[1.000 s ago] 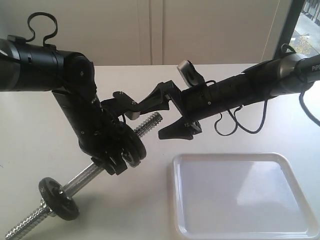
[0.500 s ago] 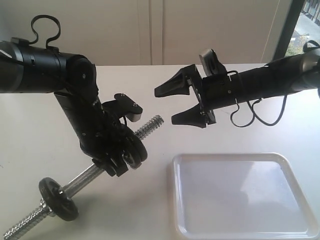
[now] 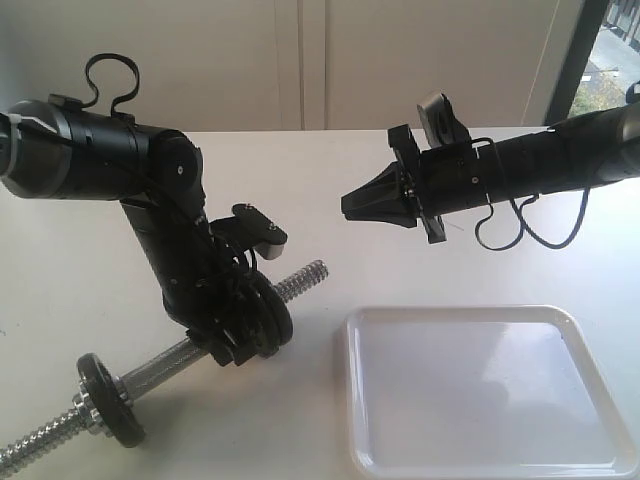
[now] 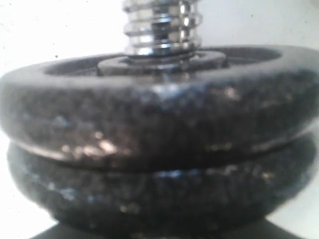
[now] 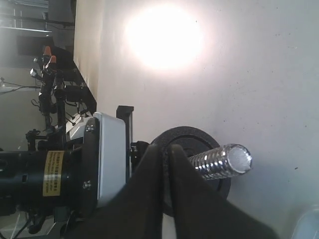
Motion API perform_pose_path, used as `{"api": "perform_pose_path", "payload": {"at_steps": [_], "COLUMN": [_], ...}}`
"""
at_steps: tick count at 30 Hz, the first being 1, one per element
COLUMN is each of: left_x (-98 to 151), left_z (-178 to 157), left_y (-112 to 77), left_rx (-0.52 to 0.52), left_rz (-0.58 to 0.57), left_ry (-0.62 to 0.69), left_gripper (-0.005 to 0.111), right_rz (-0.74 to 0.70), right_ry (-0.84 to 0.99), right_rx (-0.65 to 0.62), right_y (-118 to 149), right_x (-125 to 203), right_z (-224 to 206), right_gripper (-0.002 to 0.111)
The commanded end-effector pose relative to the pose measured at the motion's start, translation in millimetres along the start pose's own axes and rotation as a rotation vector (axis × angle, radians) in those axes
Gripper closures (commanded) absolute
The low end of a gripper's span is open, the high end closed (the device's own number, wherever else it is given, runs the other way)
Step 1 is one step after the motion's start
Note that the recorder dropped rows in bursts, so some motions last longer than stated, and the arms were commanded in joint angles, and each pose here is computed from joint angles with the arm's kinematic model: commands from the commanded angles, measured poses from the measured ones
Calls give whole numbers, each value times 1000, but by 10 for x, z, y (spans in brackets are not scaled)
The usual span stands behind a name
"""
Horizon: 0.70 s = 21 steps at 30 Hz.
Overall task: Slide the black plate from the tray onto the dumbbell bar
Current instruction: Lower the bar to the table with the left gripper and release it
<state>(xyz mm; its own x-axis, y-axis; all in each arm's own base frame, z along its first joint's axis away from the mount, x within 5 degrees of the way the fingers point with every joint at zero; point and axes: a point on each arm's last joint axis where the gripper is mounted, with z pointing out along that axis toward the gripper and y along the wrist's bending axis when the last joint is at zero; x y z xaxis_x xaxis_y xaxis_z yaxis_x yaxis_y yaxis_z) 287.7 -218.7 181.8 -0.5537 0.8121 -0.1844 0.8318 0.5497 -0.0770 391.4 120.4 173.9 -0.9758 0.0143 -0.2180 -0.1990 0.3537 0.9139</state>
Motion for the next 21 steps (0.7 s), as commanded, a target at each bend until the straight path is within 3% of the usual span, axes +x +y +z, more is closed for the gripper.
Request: {"api": "perform_pose_path", "payload": {"at_steps": [1, 12, 18, 21], "left_x": [-53, -50, -29, -19], "left_z": [-177, -170, -170, -169], "left_y": [-42, -43, -54, -47], "left_rx": [8, 11, 23, 15], "left_rz": [-9, -9, -8, 0], "left_ry": [-44, -39, -16, -5], "left_gripper": [107, 104, 49, 41], "right_rz": [-27, -39, -39, -39], "right_ry": [-5, -5, -5, -5], "right_rx": [-11, -11, -11, -11], "right_y": [42, 42, 42, 42], "right_x": [-15, -15, -15, -15], "right_z": [-31, -31, -31, -31], "right_gripper": [104, 104, 104, 104]}}
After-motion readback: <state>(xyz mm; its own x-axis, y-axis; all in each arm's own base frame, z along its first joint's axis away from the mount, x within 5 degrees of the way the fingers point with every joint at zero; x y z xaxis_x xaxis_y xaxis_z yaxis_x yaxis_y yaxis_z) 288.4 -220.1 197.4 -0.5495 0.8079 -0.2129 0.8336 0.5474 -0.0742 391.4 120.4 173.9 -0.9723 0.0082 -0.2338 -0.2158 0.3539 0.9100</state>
